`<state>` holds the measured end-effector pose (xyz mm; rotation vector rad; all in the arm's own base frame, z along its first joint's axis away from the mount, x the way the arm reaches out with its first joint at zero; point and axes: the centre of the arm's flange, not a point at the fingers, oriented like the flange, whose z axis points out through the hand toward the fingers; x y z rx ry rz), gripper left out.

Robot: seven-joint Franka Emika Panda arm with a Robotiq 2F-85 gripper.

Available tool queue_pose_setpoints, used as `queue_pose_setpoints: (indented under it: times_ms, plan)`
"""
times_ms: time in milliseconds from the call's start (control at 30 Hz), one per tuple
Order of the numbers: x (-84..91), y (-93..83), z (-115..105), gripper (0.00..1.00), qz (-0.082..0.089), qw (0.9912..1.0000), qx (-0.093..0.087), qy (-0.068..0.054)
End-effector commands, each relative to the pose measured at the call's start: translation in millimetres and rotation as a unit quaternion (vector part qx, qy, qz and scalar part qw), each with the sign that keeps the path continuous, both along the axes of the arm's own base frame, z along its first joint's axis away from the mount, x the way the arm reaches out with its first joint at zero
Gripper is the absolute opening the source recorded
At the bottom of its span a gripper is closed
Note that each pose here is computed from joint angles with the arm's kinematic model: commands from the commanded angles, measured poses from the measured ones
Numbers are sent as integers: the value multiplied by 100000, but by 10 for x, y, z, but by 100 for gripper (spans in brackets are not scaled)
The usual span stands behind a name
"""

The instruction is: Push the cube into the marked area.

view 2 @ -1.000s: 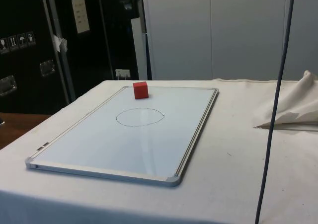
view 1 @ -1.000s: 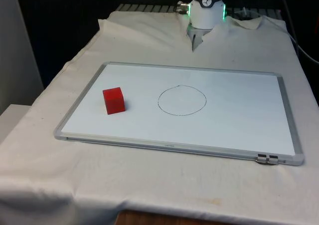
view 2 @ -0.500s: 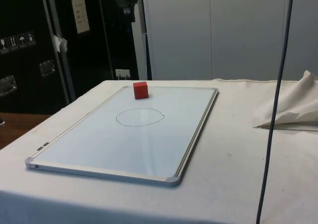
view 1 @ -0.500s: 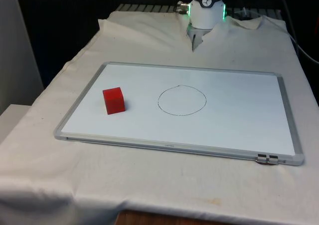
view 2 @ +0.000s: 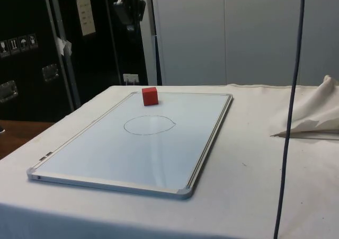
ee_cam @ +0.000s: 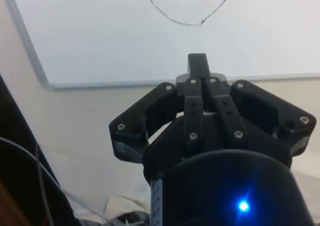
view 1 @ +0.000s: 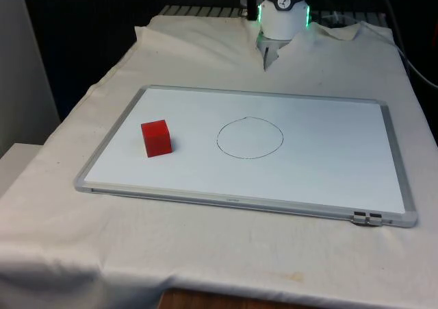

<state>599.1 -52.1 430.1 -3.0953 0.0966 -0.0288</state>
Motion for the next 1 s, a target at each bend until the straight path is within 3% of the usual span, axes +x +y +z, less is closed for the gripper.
queue_pose_setpoints:
  times_ms: [0, 167, 200, 400, 433, 600, 767, 967]
  plan:
    - [21, -49, -62, 0, -351, 99997, 609, -398]
    - [56, -119, -172, 0, -826, 99994, 673, -330]
    - [88, -179, -255, 0, -1220, 99979, 1388, -847]
    - [163, -328, -455, 0, -2141, 99943, 1963, -1746]
    - [139, -291, -410, 0, -1917, 99962, 1475, -1354]
    - [219, -430, -586, 0, -2639, 99909, 2108, -2606]
    - [266, -523, -686, 0, -3073, 99869, 1708, -3726]
    - [323, -615, -734, 0, -3634, 99810, -230, -4969]
